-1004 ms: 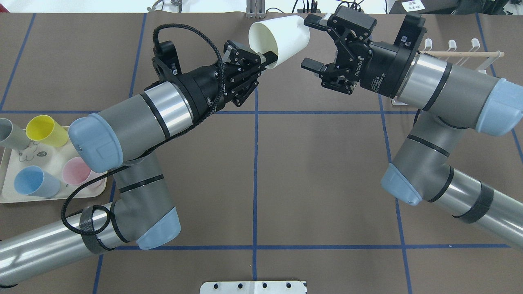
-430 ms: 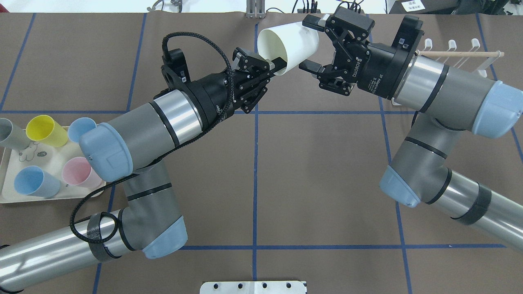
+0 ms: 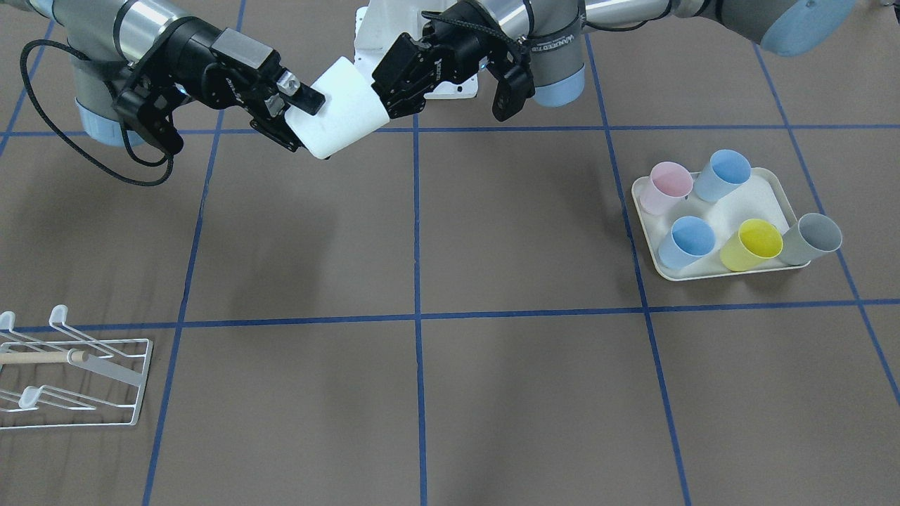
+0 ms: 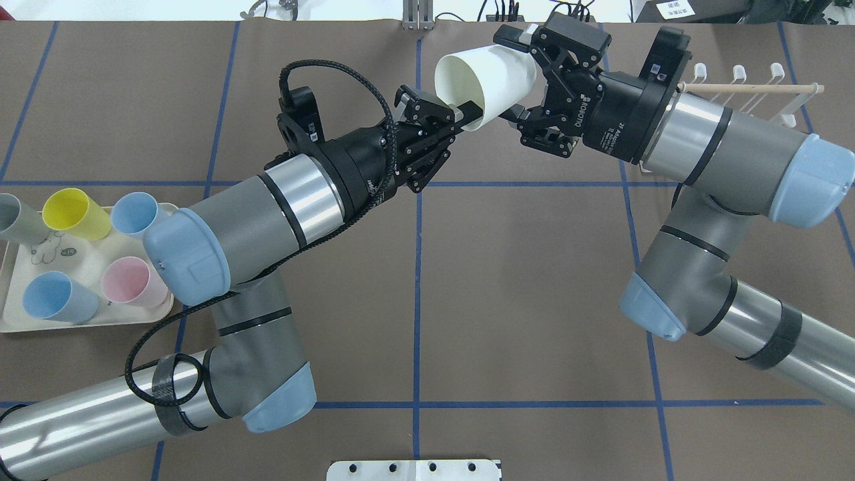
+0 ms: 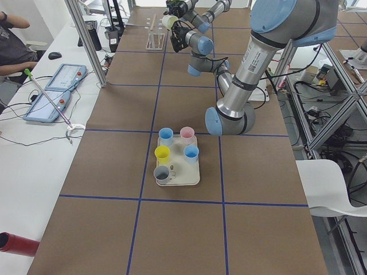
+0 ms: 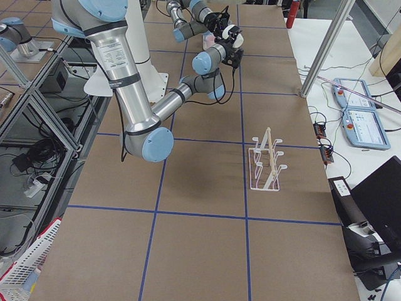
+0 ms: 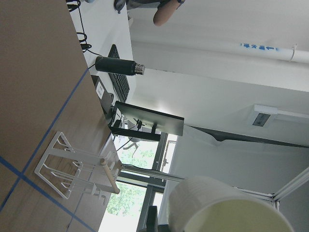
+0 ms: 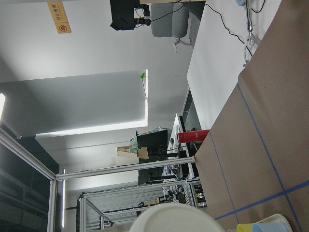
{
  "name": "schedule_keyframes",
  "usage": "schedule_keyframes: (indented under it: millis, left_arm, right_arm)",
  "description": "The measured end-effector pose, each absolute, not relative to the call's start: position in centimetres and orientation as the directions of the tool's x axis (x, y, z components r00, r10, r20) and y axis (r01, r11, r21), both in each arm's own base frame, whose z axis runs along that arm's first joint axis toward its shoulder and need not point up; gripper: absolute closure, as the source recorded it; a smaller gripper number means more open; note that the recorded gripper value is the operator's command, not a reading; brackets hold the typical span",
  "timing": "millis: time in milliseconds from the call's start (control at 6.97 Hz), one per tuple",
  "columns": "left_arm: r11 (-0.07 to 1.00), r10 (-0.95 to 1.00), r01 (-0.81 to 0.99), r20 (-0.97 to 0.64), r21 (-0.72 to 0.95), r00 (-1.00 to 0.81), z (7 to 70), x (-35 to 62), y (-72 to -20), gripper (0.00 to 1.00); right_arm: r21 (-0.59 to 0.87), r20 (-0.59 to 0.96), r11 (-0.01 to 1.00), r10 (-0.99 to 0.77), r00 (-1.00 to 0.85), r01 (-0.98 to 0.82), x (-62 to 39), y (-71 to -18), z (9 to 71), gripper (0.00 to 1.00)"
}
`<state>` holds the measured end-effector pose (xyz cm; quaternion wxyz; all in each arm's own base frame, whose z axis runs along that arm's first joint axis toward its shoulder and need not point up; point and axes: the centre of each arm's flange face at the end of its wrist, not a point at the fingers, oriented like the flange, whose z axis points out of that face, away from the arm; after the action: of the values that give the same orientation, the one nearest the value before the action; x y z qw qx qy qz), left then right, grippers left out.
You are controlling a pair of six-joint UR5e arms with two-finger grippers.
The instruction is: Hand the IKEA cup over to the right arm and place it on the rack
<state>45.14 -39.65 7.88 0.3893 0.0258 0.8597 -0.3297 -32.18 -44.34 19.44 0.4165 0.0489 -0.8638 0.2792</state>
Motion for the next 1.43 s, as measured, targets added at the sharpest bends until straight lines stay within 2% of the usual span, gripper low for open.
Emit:
schedule_keyframes:
  millis: [143, 287, 430, 574, 717, 1435]
  left_arm:
    - [0.781, -0.215, 0.298, -0.685, -0.549, -0.696, 7.7, 45.4, -39.4, 1.0]
    - [0.78, -0.217, 0.299, -0.686, -0.55, -0.695, 7.7, 45.6, -39.4, 1.0]
    - [0.779, -0.217, 0.301, -0.687, -0.551, -0.694, 7.8, 45.7, -39.5, 0.93]
    - [0.778, -0.217, 0.302, -0.687, -0.551, -0.694, 7.9, 45.8, -39.5, 0.3]
    - [0.778, -0.213, 0.305, -0.687, -0.549, -0.695, 8.0, 45.7, -39.5, 0.0]
    - [0.784, -0.163, 0.36, -0.728, -0.505, -0.666, 9.2, 45.0, -40.1, 0.0]
  right_arm:
    - [-0.443, 0.746, 0.839, 0.15, -0.649, -0.315, -32.4, -44.2, 19.4, 0.04]
    - [-0.444, 0.746, 0.839, 0.152, -0.649, -0.314, -32.5, -44.1, 19.4, 0.23]
    - [-0.444, 0.745, 0.839, 0.152, -0.649, -0.314, -32.5, -44.1, 19.4, 0.67]
    - [-0.444, 0.745, 0.84, 0.152, -0.65, -0.313, -32.6, -44.1, 19.4, 1.0]
    - [-0.442, 0.745, 0.841, 0.151, -0.649, -0.312, -32.6, -44.0, 19.3, 1.0]
    - [-0.422, 0.758, 0.826, 0.096, -0.645, -0.373, -31.3, -45.1, 19.4, 1.0]
